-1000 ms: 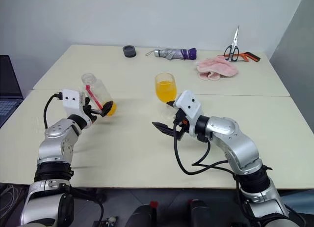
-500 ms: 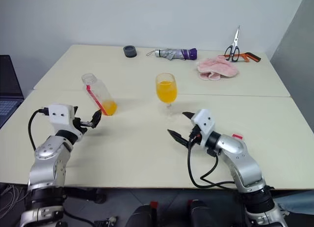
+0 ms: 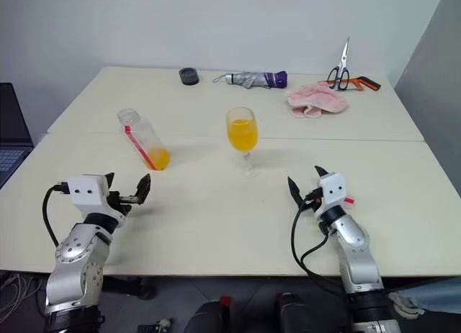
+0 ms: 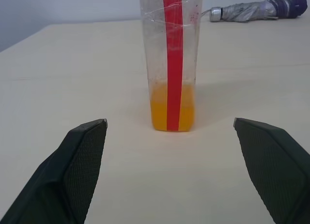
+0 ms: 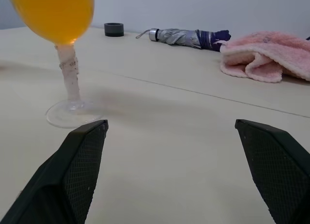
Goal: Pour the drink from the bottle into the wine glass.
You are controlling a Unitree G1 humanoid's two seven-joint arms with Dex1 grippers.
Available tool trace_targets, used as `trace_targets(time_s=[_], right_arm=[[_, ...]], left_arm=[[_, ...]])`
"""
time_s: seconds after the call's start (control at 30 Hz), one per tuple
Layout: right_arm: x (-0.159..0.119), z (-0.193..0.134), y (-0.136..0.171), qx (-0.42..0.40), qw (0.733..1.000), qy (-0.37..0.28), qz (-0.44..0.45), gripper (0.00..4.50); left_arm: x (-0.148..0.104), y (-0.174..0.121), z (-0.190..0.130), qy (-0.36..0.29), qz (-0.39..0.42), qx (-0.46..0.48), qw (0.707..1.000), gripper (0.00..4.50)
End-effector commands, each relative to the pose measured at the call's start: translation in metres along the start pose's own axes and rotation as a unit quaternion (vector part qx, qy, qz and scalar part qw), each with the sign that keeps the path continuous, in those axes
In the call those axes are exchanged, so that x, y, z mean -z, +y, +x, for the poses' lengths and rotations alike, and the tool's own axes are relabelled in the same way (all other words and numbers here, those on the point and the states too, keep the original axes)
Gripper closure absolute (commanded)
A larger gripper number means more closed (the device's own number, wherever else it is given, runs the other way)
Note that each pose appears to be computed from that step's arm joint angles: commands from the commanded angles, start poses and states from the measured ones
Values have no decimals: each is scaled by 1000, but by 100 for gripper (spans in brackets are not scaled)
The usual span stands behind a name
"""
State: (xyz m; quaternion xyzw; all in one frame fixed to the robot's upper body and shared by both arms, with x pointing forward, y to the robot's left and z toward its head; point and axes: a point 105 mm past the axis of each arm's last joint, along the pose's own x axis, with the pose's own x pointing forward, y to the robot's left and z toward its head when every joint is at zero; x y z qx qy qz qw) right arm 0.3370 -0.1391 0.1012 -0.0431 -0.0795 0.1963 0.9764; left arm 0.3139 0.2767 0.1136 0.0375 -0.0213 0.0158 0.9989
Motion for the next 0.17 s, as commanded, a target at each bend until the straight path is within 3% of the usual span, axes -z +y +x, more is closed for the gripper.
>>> trace_targets(time_s=[0.03,0.17], right_arm=[[-11,5,-2,8,1000,-27,-6,0],[-11,7,-2,7,1000,-29,-3,0]], left_arm=[[-15,2,-1,-24,-4,-3,1000,2],[-17,3,-1,-32,5,-4,999,2]])
